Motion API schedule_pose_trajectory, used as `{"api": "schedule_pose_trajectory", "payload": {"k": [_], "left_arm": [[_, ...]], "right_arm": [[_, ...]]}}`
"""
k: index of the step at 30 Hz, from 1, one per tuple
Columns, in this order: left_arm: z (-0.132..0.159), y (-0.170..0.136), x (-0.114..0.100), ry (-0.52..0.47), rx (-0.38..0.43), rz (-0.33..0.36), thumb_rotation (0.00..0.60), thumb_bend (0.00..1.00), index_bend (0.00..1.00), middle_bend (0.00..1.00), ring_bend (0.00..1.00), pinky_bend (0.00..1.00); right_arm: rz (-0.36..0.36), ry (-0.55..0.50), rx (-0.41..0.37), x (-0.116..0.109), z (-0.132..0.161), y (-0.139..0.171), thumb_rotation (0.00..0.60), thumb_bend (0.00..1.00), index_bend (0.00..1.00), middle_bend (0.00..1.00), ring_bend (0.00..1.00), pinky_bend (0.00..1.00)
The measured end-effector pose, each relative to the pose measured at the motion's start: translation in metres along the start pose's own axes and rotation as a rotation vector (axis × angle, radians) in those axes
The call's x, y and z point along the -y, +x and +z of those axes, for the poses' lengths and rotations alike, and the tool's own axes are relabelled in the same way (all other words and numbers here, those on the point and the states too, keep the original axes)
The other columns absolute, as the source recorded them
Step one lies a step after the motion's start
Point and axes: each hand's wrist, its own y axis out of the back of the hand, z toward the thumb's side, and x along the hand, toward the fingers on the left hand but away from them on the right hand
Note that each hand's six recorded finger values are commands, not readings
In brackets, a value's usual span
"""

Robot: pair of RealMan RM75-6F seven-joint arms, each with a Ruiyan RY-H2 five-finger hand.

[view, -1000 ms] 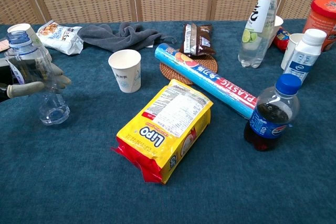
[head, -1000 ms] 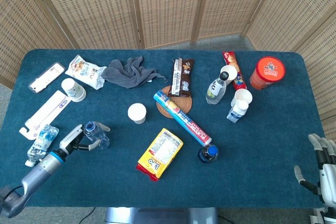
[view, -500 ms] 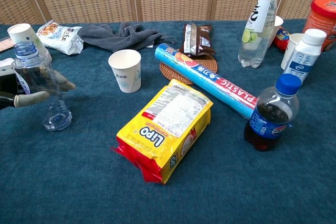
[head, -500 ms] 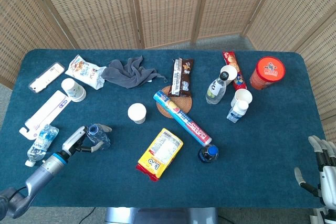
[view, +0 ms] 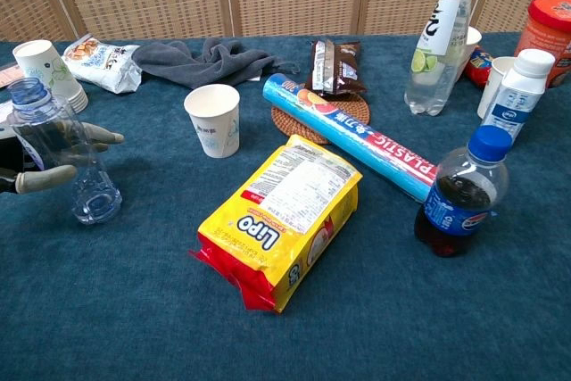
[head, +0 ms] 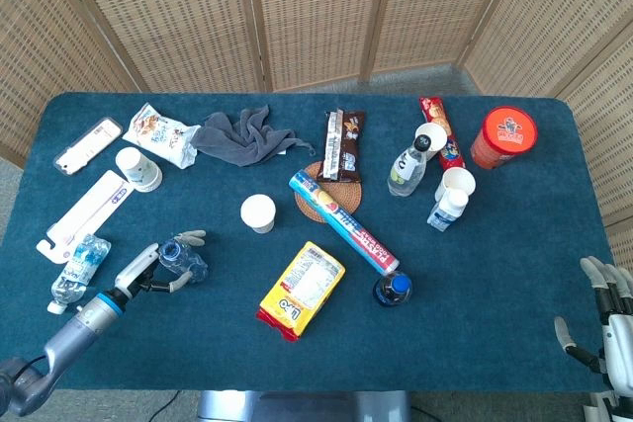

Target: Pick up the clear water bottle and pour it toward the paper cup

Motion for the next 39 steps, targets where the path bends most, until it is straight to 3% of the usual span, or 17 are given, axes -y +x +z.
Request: {"api": "schedule_pose_trajectory", "payload": {"k": [6,14,28,39], "left_arm": [[-0.001,-0.005,0.000,0.013,-0.006,-0.006,0.561,0.46,0.10,0.00,0.00,0.01],[-0.002,-0.013,-0.004,0.023,-0.008,0.003,0.506,0.46,0.02,0.00,0.00,0.00],[0.005,-0.037,-0.019,0.056,-0.007,0.029,0.488,0.46,0.00,0.00,0.00,0.00],[0.023,-0.076,-0.045,0.169,-0.052,0.047,0.490,0.46,0.00,0.00,0.00,0.00]], "right_arm": [[0.001,0.000,-0.005,0.000,0.002,0.000,0.600,0.42,0.00,0.05,0.00,0.00],[-0.002,0.001,-0.012,0.000,0.004,-0.001,0.600,0.42,0.00,0.05,0.00,0.00],[0.008,0.000,-0.013,0.001,0.005,-0.006,0.600,0.42,0.00,0.05,0.00,0.00],[0.025,-0.001,-0.026,0.006,0.010,-0.016,0.600,0.42,0.00,0.05,0.00,0.00]]}}
